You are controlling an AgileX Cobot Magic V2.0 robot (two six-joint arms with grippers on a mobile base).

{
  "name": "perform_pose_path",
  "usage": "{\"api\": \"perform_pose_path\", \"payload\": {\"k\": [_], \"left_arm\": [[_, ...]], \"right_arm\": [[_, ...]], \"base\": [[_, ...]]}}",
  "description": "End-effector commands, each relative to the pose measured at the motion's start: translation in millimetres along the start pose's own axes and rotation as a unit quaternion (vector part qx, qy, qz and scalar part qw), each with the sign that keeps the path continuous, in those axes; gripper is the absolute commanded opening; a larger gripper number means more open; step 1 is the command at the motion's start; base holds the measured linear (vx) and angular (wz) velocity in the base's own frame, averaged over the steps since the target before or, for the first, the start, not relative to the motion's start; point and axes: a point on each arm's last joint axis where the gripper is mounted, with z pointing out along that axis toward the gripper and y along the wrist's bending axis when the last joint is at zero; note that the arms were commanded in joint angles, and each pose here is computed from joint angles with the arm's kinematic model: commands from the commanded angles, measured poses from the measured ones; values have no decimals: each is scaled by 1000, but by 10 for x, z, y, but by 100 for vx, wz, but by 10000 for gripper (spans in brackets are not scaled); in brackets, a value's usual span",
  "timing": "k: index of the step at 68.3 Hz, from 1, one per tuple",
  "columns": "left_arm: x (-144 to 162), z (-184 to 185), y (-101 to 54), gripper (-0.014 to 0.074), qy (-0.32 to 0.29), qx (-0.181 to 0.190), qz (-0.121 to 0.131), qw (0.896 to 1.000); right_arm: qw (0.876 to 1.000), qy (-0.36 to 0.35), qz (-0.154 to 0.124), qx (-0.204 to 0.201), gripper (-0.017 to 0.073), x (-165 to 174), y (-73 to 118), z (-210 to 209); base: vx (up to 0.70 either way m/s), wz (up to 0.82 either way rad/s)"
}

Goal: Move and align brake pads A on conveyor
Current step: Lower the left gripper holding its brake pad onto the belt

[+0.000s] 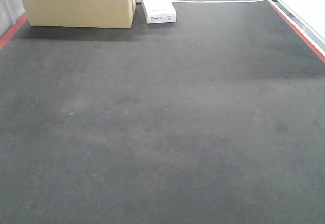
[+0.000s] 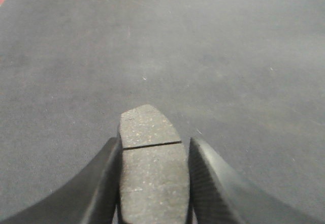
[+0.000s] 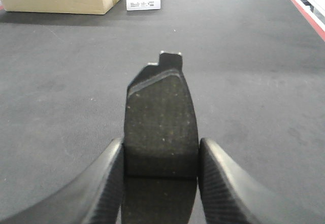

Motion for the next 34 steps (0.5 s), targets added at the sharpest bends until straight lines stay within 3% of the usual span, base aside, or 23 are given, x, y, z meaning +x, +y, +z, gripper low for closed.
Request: {"api": "perform_pose_path", "payload": {"k": [1,34], "left_arm": [[-171,-31,-15,-6,-57,6,-4,998],[-171,-31,-15,-6,-57,6,-4,998]], "right_arm": [[998,-61,-7,-6,-10,-181,14,-40],[998,-61,-7,-6,-10,-181,14,-40]], "base": [[9,5],[2,1]]}}
